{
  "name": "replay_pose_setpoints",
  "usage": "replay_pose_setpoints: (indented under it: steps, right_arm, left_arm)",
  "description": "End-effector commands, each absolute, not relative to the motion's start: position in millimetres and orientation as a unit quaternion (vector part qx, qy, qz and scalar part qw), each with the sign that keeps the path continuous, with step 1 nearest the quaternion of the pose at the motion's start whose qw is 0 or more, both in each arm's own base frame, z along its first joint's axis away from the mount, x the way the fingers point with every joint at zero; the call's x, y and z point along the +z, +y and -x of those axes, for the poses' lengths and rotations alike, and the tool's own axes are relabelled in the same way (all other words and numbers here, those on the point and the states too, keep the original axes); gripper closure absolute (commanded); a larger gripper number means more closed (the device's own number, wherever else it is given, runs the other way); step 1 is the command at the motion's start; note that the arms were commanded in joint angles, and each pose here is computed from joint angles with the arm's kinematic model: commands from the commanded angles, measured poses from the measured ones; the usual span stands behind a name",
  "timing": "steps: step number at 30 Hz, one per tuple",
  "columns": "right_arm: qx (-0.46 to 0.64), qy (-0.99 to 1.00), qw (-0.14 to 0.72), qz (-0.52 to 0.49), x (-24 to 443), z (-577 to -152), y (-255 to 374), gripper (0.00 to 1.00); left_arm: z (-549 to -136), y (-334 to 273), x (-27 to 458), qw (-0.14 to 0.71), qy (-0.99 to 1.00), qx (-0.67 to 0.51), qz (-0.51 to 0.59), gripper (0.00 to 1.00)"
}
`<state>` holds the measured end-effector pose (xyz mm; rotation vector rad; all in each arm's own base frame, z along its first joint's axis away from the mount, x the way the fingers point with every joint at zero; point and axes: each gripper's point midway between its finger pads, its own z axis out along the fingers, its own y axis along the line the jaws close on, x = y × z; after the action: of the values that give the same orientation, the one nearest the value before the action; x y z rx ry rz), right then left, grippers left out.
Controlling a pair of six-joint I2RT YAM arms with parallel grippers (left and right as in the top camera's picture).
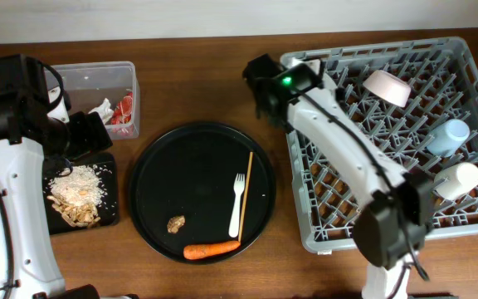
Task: Sort waste into correct bins and load items into the dishwasher rack
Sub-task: 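Place the white plate upright in the rack's back left with the right gripper, then reach the right gripper to the white fork on the tray and grasp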
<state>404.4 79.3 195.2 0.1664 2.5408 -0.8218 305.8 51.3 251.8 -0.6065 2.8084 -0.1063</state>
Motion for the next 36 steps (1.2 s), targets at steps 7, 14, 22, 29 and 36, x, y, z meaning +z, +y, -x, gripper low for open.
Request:
replay_pose_setpoints:
  steps: [7,14,22,29,36]
  right_arm:
    - [0.011,0.978,0.181,-0.105,268.9,-345.2,14.4,0.01]
    - [0.087,0.988,0.074,-0.105,253.3,-300.3,18.6,0.01]
    - [0.117,0.993,0.029,-0.003,219.2,-282.5,123.8,0.01]
    - [0.122,0.988,0.024,0.093,145.1,-267.4,235.2,0.01]
    - [0.099,0.991,0.022,0.081,81.5,-282.4,280.7,0.01]
  left_arm:
    - [-308.4,28.5,253.6,0.134,0.973,-0.054,0.179,0.13]
    - [-306.4,-13.2,234.9,0.108,0.986,-0.056,0.113,0.13]
    - [-298.5,-10.5,220.7,0.084,0.989,-0.044,0.114,0.13]
    - [-297.5,3.3,220.1,0.086,0.988,-0.006,0.129,0.13]
    - [-296.9,14.3,220.1,0.086,0.986,-0.001,0.146,0.13]
